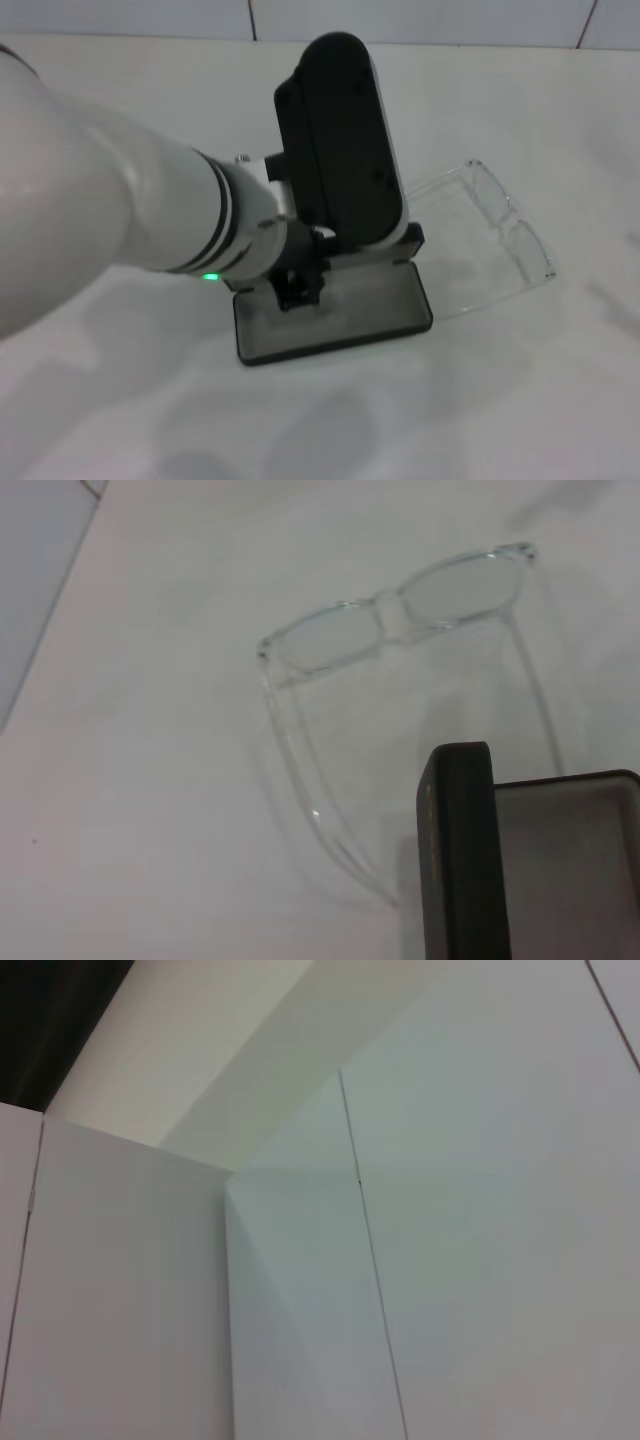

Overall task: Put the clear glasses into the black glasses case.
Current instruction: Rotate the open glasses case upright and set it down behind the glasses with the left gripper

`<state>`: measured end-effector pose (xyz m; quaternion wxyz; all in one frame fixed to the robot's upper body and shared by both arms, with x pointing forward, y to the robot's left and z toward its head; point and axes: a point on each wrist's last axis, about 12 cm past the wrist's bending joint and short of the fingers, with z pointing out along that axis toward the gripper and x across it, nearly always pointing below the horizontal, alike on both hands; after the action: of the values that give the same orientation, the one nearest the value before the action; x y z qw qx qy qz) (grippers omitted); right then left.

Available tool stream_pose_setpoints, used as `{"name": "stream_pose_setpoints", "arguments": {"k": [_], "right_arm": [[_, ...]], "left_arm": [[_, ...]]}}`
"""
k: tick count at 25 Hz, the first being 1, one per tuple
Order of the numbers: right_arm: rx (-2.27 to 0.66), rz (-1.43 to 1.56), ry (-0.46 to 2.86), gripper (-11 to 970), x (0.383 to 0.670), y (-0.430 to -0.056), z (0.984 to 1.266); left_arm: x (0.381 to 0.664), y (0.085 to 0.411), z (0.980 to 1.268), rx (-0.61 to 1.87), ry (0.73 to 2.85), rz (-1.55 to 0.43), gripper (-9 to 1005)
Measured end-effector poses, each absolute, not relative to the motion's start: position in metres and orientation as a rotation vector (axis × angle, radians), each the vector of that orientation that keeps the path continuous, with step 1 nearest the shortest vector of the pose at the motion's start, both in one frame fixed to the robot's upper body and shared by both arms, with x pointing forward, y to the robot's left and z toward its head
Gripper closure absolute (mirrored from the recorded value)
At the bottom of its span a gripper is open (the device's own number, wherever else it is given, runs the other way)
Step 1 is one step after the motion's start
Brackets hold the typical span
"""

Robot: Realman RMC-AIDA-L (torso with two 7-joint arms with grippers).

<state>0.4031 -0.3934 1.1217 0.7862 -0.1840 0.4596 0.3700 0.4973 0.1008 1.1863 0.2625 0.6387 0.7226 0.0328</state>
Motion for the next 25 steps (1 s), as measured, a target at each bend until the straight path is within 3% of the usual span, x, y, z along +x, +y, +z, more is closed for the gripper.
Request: {"name": "stream_pose_setpoints", "arguments": {"k": [11, 25], "right_arm": [[-0.408, 0.804, 0.972, 87, 0.411, -0.391, 1.124], [-0.406, 0.806, 0.97, 88, 0.412, -0.39, 1.124]], "left_arm": [[0.464, 0.076, 1.171, 1.871, 1.917, 0.036, 762], [0.473, 0.068, 1.155, 1.849, 1.901, 0.02, 745]]}}
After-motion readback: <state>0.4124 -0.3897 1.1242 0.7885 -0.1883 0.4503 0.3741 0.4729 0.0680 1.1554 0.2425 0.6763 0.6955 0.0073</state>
